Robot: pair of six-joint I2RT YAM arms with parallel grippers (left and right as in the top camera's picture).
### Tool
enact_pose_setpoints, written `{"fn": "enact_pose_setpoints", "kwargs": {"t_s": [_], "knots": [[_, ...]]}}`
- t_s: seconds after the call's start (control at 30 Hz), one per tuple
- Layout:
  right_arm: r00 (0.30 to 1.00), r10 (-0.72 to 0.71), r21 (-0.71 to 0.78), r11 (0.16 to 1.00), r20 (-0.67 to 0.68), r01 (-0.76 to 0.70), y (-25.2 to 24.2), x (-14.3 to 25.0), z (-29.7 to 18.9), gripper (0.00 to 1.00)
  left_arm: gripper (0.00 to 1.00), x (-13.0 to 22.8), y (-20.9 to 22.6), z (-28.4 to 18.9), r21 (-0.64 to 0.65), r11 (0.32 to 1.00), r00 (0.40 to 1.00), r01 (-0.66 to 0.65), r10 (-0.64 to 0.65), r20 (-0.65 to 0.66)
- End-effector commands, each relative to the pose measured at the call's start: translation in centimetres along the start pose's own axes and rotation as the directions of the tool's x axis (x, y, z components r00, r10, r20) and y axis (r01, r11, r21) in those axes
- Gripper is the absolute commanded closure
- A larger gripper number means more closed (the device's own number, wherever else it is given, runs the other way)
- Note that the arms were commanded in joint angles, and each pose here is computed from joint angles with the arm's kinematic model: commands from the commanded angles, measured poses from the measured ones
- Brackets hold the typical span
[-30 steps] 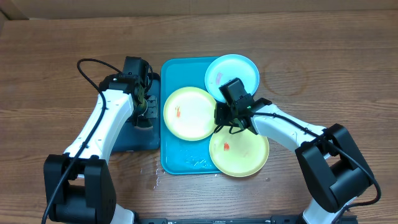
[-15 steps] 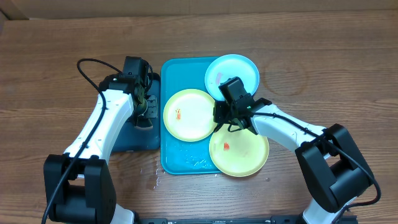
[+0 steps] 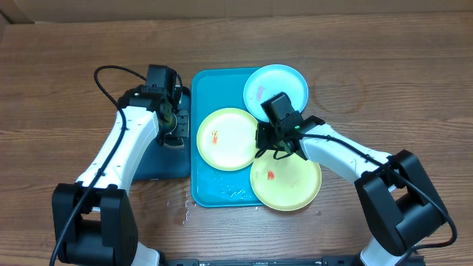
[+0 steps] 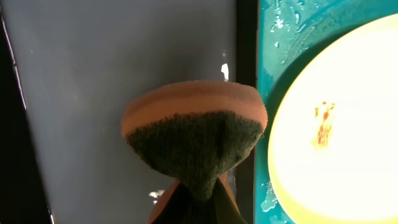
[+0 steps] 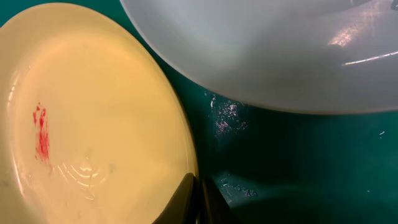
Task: Clean dirty plates on tray and stack at the side
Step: 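Grasp the green-and-brown sponge with the left gripper and lift it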
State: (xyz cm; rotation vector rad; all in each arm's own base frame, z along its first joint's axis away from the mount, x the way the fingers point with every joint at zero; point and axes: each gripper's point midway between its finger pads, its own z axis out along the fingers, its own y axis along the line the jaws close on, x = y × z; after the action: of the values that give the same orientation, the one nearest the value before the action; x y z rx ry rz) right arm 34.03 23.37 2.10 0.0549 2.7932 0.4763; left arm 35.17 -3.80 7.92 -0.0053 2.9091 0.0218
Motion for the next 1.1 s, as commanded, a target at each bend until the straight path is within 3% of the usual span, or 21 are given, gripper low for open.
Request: {"fn": "enact_pose_setpoints", "kwargs": {"t_s": [0.0, 0.07, 0.2, 0.27, 0.37, 0.53, 0.63, 0.87, 0.97, 1.07], "knots": [[0.999, -0.003, -0.020, 1.000, 0.049, 0.004, 0.8, -1.4, -1.3, 0.90, 0.96, -0.9, -0.3, -1.0, 0.015, 0.999, 0.999, -0.039, 0.038, 0.038], [0.999, -0.003, -0.020, 1.000, 0.050, 0.004, 0.8, -1.4, -1.3, 0.74, 0.96, -0.9, -0.3, -1.0, 0.015, 0.999, 0.998, -0.043, 0.042, 0.037], [0.998, -0.003, -0.012, 1.000, 0.055, 0.004, 0.7, -1.5, -1.3, 0.65, 0.96, -0.7, -0.3, -1.0, 0.015, 0.999, 0.999, -0.042, 0.042, 0.029], [0.998, -0.003, -0.012, 1.000, 0.055, 0.004, 0.7, -1.5, -1.3, 0.68, 0.96, -0.6, -0.2, -1.0, 0.014, 0.999, 0.999, -0.042, 0.042, 0.023], [0.999, -0.003, -0.010, 1.000, 0.052, 0.004, 0.6, -1.4, -1.1, 0.83, 0.96, -0.4, -0.2, -1.0, 0.013, 0.999, 0.999, -0.042, 0.042, 0.018], [0.999, -0.003, -0.009, 1.000, 0.050, 0.003, 0.5, -1.2, -0.7, 0.85, 0.96, -0.5, 0.2, -1.0, 0.010, 1.000, 0.999, -0.030, 0.030, 0.019], [0.999, -0.003, -0.011, 1.000, 0.052, 0.003, 0.5, -1.3, -0.7, 0.96, 0.96, -0.6, 0.8, -1.0, 0.007, 1.000, 1.000, -0.009, 0.009, 0.019], [0.997, 0.009, -0.029, 1.000, 0.075, -0.006, 0.9, -1.9, -0.7, 0.96, 0.96, -1.2, 2.5, -1.5, 0.019, 0.998, 0.998, 0.052, -0.052, 0.025], [0.997, 0.021, -0.027, 0.999, 0.071, -0.020, 0.8, -1.8, -0.6, 0.74, 0.96, -1.1, 2.0, -1.5, 0.072, 0.996, 0.998, 0.054, -0.055, 0.019], [0.998, 0.022, -0.023, 1.000, 0.067, -0.020, 0.7, -1.7, -0.4, 0.66, 0.96, -1.0, 1.8, -1.6, 0.084, 0.995, 0.999, 0.051, -0.052, 0.015]]}}
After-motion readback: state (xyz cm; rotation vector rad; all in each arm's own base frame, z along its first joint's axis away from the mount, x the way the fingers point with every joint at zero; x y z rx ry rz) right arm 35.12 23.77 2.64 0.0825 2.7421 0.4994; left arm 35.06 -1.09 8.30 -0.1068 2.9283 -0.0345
